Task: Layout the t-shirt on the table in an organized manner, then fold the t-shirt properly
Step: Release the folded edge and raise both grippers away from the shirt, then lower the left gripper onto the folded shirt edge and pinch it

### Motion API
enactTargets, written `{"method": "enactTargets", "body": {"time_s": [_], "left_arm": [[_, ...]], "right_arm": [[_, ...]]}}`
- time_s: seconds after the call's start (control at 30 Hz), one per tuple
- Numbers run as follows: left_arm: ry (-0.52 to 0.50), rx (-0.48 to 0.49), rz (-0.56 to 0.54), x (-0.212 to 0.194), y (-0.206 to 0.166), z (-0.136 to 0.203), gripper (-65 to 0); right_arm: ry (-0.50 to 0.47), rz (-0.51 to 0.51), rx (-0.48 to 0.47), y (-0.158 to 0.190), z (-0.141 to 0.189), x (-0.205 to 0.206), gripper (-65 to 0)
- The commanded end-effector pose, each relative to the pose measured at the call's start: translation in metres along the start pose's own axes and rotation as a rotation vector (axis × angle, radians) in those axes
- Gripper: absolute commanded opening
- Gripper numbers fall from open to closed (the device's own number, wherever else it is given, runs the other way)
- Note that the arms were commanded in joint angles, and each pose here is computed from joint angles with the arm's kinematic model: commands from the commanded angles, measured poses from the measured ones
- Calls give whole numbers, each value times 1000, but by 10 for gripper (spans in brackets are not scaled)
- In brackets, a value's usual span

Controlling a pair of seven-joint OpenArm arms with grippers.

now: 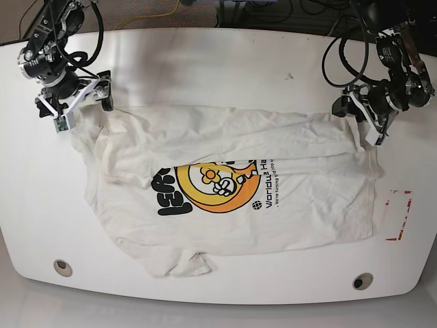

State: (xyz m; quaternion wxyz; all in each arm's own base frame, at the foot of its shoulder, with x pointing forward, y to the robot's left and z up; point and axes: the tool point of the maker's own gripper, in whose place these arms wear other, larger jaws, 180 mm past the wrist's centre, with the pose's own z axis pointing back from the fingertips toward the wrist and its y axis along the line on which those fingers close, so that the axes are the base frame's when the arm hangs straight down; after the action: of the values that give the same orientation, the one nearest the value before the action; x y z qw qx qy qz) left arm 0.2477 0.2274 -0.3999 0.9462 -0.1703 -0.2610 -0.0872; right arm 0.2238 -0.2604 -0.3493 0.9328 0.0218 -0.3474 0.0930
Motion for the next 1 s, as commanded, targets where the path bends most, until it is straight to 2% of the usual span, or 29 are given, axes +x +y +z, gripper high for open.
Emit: {"method": "enactTargets", "body": {"time_s": [0.0, 0.53, 0.73, 0.97], "left_arm": [[-41, 18, -23, 14, 6, 8, -331], [-85, 19, -39, 36, 6, 9, -333], [-80, 14, -44, 37, 5, 7, -390], [-66, -14, -67, 41, -4, -1, -393]], "right_arm": [[-49, 13, -5, -2, 4, 14, -30], [-51, 12, -7, -3, 5, 14, -30], [-54, 13, -7, -3, 4, 15, -30], [-59, 11, -11, -4, 5, 17, -30]]}}
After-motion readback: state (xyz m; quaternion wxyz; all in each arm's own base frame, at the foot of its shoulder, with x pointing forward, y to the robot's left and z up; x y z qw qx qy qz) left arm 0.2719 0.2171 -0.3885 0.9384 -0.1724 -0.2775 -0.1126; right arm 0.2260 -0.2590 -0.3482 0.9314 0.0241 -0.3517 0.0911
